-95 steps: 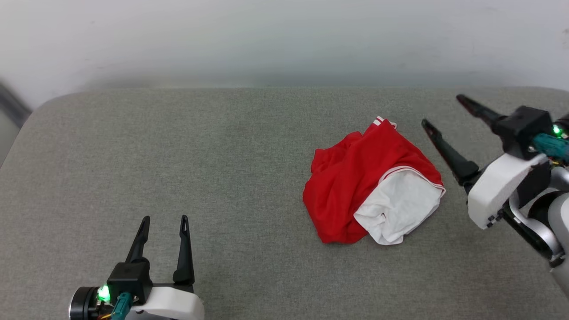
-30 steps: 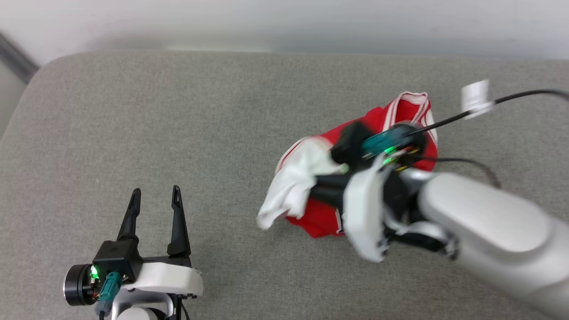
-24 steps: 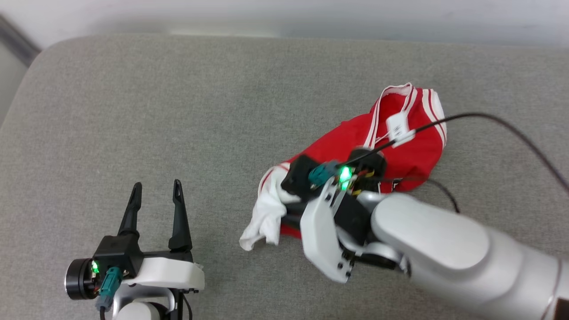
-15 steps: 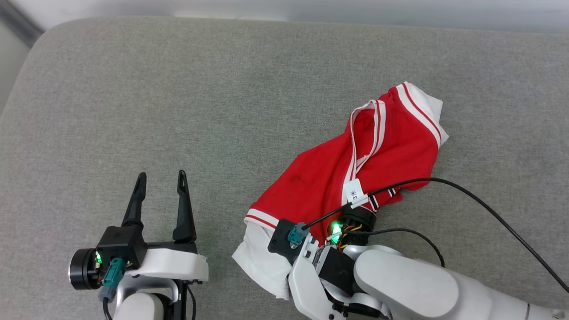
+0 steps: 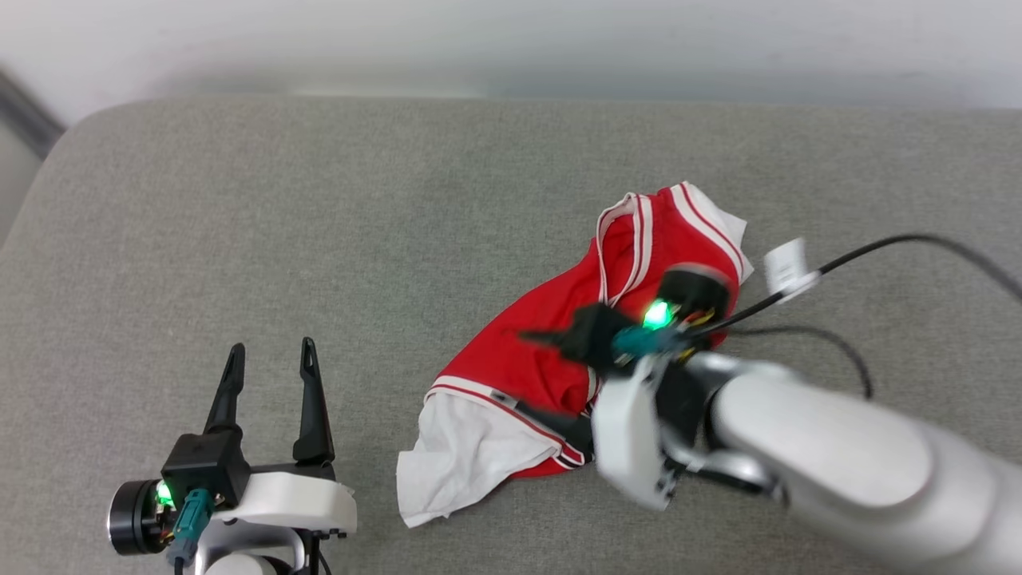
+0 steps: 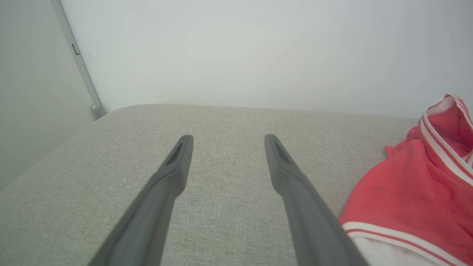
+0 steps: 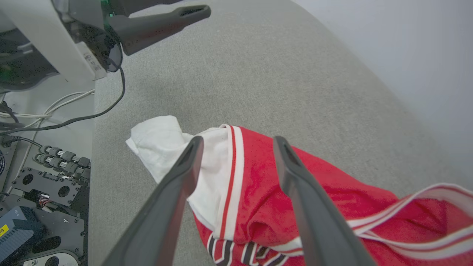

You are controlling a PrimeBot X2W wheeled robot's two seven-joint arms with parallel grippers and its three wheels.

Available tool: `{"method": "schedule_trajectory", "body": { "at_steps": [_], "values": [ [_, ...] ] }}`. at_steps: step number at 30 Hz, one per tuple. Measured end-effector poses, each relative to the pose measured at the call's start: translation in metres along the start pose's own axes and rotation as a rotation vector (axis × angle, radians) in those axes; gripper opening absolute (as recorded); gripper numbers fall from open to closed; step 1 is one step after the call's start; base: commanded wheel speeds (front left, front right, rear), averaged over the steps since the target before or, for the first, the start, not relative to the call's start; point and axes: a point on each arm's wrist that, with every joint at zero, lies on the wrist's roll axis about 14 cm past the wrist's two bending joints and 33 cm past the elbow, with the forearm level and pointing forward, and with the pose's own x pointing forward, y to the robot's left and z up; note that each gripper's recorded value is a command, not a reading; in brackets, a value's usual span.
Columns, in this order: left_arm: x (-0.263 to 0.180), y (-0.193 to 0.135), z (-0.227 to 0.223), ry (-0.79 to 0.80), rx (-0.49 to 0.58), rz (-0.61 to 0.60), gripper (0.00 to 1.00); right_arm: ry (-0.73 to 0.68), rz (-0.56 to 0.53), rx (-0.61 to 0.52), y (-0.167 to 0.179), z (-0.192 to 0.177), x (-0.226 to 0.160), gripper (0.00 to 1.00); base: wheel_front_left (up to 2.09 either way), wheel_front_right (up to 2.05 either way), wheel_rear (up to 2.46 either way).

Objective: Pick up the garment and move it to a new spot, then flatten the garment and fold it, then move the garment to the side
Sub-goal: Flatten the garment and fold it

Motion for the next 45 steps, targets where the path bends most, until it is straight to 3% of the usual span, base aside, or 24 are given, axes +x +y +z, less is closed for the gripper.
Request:
{"method": "schedule_trajectory", "body": {
  "at_steps": [5,10,17,23,25,30,34,39,40,41,45],
  "values": [
    [-0.004,-0.004,0.007,-0.02,-0.005,-0.013,1.0,-0.087,-0.191,-0.055,-0.065,0.038,-0.047,1.0,0.0,0.0,0.0],
    [-0.003,-0.007,0.004,-0.012,-0.005,-0.021,1.0,-0.045,-0.356,-0.067,-0.129,0.05,-0.086,1.0,0.0,0.0,0.0],
    [0.011,-0.013,-0.003,-0.003,-0.003,-0.032,1.0,0.285,-0.47,0.039,-0.194,0.004,-0.115,1.0,0.0,0.0,0.0],
    [0.03,-0.016,-0.011,0.004,-0.003,-0.032,1.0,0.536,-0.489,0.178,-0.229,-0.044,-0.12,1.0,0.0,0.0,0.0],
    [0.041,-0.018,-0.02,0.018,-0.007,-0.028,1.0,0.645,-0.475,0.259,-0.243,-0.084,-0.107,1.0,0.0,0.0,0.0],
    [0.053,-0.013,-0.035,0.044,-0.002,-0.009,1.0,0.672,-0.421,0.325,-0.247,-0.121,-0.065,1.0,0.0,0.0,0.0],
    [0.055,-0.009,-0.046,0.07,0.006,0.004,1.0,0.765,-0.354,0.354,-0.231,-0.165,-0.042,1.0,0.0,0.0,0.0],
    [0.053,-0.003,-0.049,0.083,0.017,0.025,1.0,0.794,-0.334,0.362,-0.227,-0.177,-0.037,1.0,0.0,0.0,0.0],
    [0.053,-0.003,-0.049,0.082,0.017,0.025,1.0,0.787,-0.335,0.356,-0.226,-0.176,-0.037,0.42,0.0,0.0,0.0],
    [0.053,-0.003,-0.048,0.08,0.016,0.026,1.0,0.775,-0.335,0.355,-0.225,-0.174,-0.037,0.0,0.0,0.0,0.0],
    [0.051,-0.002,-0.041,0.065,0.013,0.03,1.0,0.702,-0.323,0.331,-0.218,-0.157,-0.033,0.0,0.0,0.0,0.0]
  ]
}}
